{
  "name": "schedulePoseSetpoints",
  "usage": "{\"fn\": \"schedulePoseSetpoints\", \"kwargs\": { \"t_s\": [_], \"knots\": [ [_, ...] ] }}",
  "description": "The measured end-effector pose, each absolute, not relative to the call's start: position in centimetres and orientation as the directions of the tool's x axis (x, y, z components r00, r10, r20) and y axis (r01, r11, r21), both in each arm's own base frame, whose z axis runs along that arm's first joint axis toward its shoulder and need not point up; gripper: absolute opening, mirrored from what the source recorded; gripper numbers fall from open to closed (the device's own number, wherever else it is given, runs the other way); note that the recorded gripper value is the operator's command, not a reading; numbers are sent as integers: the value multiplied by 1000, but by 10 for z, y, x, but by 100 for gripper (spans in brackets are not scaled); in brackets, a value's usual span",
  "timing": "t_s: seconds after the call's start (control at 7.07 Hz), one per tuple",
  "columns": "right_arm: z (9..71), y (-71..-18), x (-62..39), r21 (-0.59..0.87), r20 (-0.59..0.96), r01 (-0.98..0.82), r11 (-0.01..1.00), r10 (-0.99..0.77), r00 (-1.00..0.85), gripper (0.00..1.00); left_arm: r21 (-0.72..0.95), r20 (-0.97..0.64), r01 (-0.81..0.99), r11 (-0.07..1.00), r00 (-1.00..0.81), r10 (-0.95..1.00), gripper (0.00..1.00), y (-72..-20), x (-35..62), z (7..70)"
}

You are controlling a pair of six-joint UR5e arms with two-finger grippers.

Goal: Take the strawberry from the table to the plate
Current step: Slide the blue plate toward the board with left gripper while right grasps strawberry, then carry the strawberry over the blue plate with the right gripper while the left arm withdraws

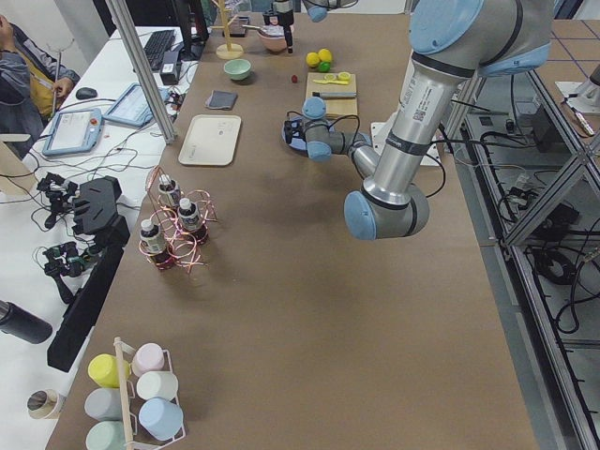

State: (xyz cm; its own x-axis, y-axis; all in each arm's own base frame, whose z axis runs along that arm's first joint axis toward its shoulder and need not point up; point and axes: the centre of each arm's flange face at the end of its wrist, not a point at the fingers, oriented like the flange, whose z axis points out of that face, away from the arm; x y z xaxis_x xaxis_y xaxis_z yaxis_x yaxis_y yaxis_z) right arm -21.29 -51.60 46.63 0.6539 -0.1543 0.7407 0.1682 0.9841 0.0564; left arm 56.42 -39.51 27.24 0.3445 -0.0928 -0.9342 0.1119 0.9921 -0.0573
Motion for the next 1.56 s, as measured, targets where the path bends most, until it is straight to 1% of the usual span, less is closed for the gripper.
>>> {"fn": "schedulePoseSetpoints", "kwargs": {
  "t_s": [0.28, 0.42, 0.57, 0.71, 0.85, 0.99, 1.13, 1.41, 1.56],
  "knots": [
    [480, -514, -264, 83, 730, 158, 984, -168, 662, 98, -52, -935, 126, 991, 342, -92, 97, -396, 565, 269],
    [492, -512, -286, 100, 717, 161, 982, -183, 672, 92, -55, -935, 136, 989, 340, -99, 97, -397, 565, 267],
    [499, -508, -300, 110, 706, 170, 979, -197, 680, 73, -65, -935, 144, 987, 336, -111, 97, -398, 565, 265],
    [502, -504, -308, 112, 702, 176, 978, -203, 682, 64, -71, -935, 148, 986, 335, -118, 97, -398, 566, 265],
    [503, -502, -313, 109, 700, 181, 977, -205, 684, 59, -74, -934, 150, 986, 335, -121, 97, -398, 566, 265],
    [506, -499, -319, 105, 698, 188, 977, -207, 685, 45, -75, -934, 151, 986, 336, -122, 97, -398, 566, 266],
    [508, -497, -322, 100, 696, 194, 976, -208, 687, 0, -75, -934, 151, 986, 336, -123, 97, -398, 566, 266],
    [508, -496, -326, 102, 696, 201, 974, -214, 685, 0, -76, -935, 155, 985, 332, -124, 97, -401, 563, 263],
    [497, -496, -327, 110, 705, 198, 974, -216, 676, 0, -76, -936, 165, 983, 327, -127, 97, -408, 554, 261]
  ]
}}
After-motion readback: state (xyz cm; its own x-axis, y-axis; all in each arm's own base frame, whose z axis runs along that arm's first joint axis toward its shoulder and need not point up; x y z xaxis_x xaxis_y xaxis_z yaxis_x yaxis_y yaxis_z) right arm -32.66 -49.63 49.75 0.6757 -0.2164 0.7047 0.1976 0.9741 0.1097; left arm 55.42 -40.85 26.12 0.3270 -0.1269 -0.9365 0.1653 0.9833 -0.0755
